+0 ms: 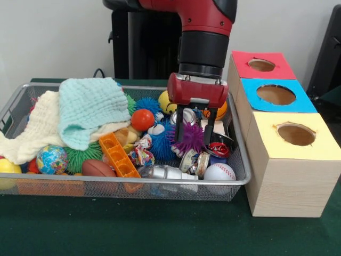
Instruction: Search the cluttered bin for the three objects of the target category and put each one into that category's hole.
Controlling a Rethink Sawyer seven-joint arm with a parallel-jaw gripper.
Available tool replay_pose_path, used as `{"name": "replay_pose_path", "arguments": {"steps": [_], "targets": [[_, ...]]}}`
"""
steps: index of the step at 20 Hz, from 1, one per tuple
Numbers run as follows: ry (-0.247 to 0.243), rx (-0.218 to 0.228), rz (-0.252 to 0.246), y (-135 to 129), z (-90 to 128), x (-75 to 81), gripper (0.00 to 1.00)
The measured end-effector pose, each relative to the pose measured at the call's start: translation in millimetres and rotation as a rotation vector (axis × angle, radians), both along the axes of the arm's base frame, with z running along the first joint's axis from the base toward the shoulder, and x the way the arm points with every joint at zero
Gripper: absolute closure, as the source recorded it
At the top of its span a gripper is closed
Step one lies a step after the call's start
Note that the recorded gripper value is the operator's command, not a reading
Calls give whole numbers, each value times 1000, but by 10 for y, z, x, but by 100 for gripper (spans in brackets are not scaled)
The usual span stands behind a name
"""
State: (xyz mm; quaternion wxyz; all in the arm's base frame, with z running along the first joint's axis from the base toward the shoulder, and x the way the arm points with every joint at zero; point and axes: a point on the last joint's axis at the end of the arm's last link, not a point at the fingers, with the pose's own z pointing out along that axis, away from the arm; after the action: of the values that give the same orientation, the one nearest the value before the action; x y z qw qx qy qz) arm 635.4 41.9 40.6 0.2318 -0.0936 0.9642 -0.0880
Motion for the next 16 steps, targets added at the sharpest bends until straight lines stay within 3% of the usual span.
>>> {"name": "replay_pose_path", "arguments": {"steps": [6, 16], "targets": [[17, -23, -2, -103, 137, 109, 0], [-48, -83, -24, -438, 301, 439, 0]]}}
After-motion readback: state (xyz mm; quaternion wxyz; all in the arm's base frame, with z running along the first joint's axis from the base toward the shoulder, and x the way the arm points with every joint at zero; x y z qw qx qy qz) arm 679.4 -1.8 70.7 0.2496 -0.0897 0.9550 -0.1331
